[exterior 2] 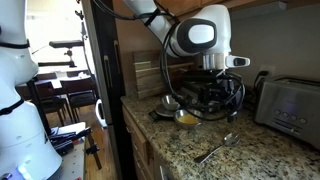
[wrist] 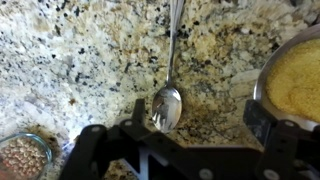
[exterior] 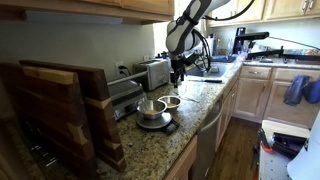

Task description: Pick up the spoon and get one spoon of sugar from the bowl on the right and put in the bowl on the left

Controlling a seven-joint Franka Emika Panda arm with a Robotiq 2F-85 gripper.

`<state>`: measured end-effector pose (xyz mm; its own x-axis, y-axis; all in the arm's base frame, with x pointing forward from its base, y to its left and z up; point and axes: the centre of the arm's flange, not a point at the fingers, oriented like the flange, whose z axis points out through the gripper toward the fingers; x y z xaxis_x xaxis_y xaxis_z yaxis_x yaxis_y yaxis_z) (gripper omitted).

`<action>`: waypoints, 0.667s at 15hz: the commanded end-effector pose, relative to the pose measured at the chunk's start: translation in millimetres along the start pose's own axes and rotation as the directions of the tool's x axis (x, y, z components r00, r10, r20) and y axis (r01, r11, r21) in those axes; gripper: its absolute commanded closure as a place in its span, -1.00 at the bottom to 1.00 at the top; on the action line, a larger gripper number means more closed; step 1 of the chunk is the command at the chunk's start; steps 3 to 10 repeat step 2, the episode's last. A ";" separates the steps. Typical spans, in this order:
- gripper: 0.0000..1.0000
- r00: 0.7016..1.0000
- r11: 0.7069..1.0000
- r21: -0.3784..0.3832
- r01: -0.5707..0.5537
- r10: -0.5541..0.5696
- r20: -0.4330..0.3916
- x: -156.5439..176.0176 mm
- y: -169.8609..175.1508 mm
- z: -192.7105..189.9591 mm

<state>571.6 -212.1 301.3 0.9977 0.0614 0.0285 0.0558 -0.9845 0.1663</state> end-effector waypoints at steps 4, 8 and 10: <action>-1.00 1.000 1.000 0.004 0.014 -0.014 0.008 -2.5 -3.8 -4.6; -1.00 1.000 1.000 0.004 0.014 -0.014 0.008 -2.5 -3.8 -4.6; -1.00 1.000 1.000 0.004 0.014 -0.014 0.008 -2.5 -3.8 -4.6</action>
